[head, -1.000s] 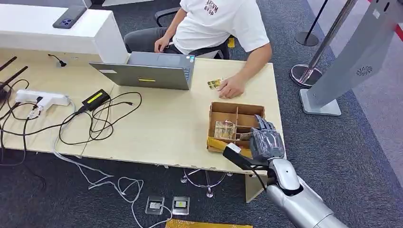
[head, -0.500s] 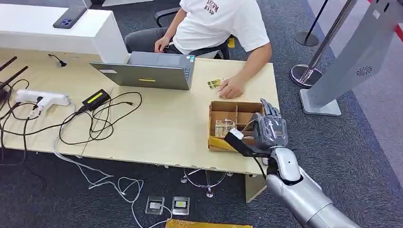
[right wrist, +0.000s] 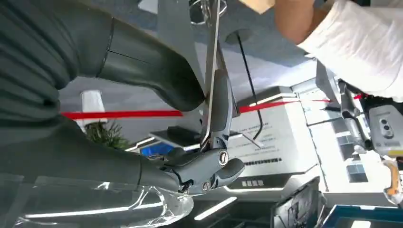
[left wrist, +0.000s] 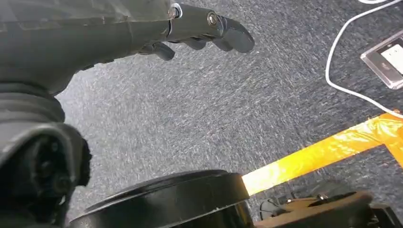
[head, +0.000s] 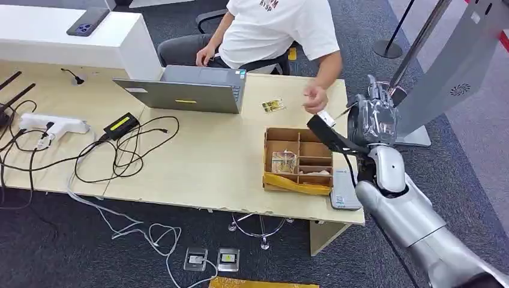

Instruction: Pass the card to the sensor for recognition and then transmit it.

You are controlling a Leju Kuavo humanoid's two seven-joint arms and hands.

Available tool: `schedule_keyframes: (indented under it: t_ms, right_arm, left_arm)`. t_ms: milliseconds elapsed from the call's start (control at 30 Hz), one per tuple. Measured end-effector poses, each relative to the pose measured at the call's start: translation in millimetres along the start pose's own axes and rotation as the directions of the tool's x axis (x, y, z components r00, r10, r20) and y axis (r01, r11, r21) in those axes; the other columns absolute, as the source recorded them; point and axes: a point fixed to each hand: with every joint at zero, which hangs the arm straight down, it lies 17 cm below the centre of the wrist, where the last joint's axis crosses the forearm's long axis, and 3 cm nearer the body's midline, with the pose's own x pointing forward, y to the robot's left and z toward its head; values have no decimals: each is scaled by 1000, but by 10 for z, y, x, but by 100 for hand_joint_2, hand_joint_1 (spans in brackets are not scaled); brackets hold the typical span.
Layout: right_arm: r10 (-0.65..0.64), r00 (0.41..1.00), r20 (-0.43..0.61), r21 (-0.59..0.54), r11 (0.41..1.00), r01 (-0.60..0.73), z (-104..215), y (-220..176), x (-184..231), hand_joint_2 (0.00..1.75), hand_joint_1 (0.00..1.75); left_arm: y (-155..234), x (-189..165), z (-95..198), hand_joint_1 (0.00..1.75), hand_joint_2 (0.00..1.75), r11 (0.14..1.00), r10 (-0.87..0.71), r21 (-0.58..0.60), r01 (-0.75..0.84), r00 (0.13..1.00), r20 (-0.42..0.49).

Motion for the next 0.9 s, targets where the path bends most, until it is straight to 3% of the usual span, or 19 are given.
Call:
schedule_keyframes:
  t_ms: [467,800,833,867,900]
  right_arm:
    - [43,998,46,8,999,-44,-472,-286,394,175,175]
    - [60,997,43,52,997,-62,-479,-8,515,175,168]
    - [64,997,42,56,996,-66,-471,17,509,175,155]
    - [69,997,41,59,996,-71,-465,37,500,175,16]
    - [72,997,40,62,995,-74,-459,58,489,175,16]
  left_arm:
    - [31,67,-40,0,0,1000,-19,-8,19,1000,-7]
    - [54,52,-58,0,0,999,-48,-13,48,999,-10]
    - [58,54,-61,0,0,999,-50,-13,50,999,-10]
    - [59,58,-63,0,0,998,-54,-14,53,999,-8]
    - [64,62,-67,0,0,998,-58,-14,58,998,-5]
